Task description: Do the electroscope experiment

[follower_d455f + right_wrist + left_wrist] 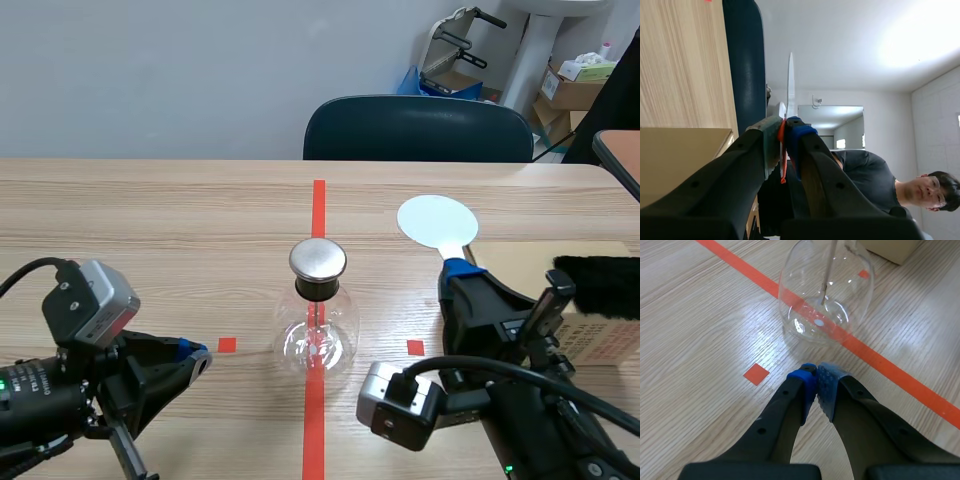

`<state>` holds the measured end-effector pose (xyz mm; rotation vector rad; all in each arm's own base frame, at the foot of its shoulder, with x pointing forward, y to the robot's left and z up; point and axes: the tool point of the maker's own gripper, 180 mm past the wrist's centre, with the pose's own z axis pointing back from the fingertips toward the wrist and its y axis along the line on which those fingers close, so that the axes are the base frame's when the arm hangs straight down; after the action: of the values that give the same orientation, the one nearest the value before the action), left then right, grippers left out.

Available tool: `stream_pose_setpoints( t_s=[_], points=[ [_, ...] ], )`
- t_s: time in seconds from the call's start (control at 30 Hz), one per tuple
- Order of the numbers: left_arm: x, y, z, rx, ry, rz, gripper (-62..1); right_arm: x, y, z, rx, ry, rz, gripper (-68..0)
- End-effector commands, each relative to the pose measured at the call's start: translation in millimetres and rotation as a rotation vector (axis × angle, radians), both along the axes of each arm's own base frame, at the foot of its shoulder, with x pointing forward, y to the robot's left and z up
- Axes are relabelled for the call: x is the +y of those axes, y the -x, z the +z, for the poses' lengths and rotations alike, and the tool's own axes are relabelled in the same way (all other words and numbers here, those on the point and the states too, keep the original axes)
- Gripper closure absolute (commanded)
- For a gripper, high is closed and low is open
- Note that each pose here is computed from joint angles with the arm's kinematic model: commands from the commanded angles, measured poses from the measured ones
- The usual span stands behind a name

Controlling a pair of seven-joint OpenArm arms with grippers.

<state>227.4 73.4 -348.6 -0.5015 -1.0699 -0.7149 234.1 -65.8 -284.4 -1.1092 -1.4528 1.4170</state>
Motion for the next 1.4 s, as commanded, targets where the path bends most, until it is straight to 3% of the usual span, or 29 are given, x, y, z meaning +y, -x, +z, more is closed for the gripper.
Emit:
stream_pose_setpoints(
  t_s=[0.0, 0.9, 1.37],
  points=[
    [-4, -6, 6, -0.014, 0.035, 0.016, -4.0, -6, -1.3, 5, -0.022, 0.012, -0.006, -0.7],
    [-21, -20, -33, 0.022, 0.027, -0.001, -4.0, -12, -0.6, 3, -0.015, 0.009, -0.037, -0.7],
    [-26, -21, -32, 0.013, 0.053, 0.005, -4.0, -11, -0.6, 3, -0.016, 0.01, -0.036, -0.7]
  ],
)
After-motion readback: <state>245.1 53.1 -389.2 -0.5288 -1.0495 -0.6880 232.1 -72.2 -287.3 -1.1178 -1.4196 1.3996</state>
